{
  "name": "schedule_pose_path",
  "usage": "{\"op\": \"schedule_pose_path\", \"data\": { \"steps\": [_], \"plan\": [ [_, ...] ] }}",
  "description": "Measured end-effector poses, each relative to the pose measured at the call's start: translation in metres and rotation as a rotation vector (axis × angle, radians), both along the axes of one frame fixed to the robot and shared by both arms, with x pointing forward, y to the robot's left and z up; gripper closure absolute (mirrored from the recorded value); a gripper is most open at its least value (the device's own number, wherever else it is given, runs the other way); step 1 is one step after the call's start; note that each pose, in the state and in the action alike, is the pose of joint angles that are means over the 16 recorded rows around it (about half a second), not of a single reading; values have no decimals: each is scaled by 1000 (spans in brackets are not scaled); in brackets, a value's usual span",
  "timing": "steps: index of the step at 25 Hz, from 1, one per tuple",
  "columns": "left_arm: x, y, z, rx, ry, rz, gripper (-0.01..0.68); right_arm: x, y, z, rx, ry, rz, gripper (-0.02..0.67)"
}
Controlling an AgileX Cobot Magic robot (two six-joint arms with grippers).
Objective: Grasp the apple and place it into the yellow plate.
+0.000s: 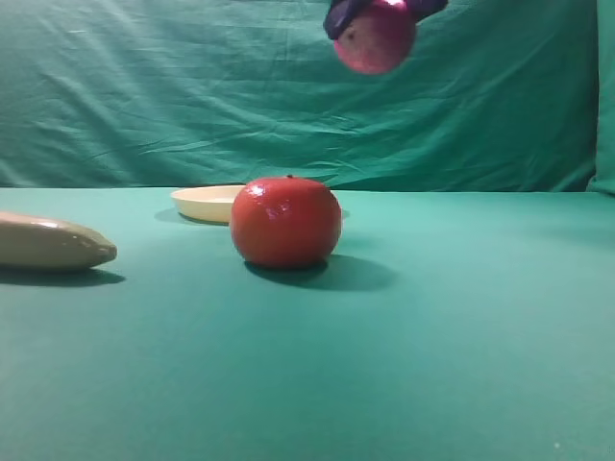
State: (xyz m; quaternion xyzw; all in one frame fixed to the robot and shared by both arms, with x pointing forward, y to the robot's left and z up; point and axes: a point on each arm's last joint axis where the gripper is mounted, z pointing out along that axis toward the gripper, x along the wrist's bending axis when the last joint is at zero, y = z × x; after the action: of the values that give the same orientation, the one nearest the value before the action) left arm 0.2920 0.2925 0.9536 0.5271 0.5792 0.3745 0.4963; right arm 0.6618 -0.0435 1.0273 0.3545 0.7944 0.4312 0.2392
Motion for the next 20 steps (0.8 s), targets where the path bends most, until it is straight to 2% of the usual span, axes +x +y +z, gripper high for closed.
{"op": "schedule_pose_path", "data": {
  "steps": [8, 15, 20],
  "plan": [
    [0, 0, 0, 0, 0, 0, 516, 2, 33, -41, 14, -62, -3, 168],
    [0, 0, 0, 0, 0, 0, 516, 7, 38, -68, 8, -67, -24, 164],
    [0, 0, 0, 0, 0, 0, 516, 9, 38, -77, 4, -61, -30, 116]
  ]
}}
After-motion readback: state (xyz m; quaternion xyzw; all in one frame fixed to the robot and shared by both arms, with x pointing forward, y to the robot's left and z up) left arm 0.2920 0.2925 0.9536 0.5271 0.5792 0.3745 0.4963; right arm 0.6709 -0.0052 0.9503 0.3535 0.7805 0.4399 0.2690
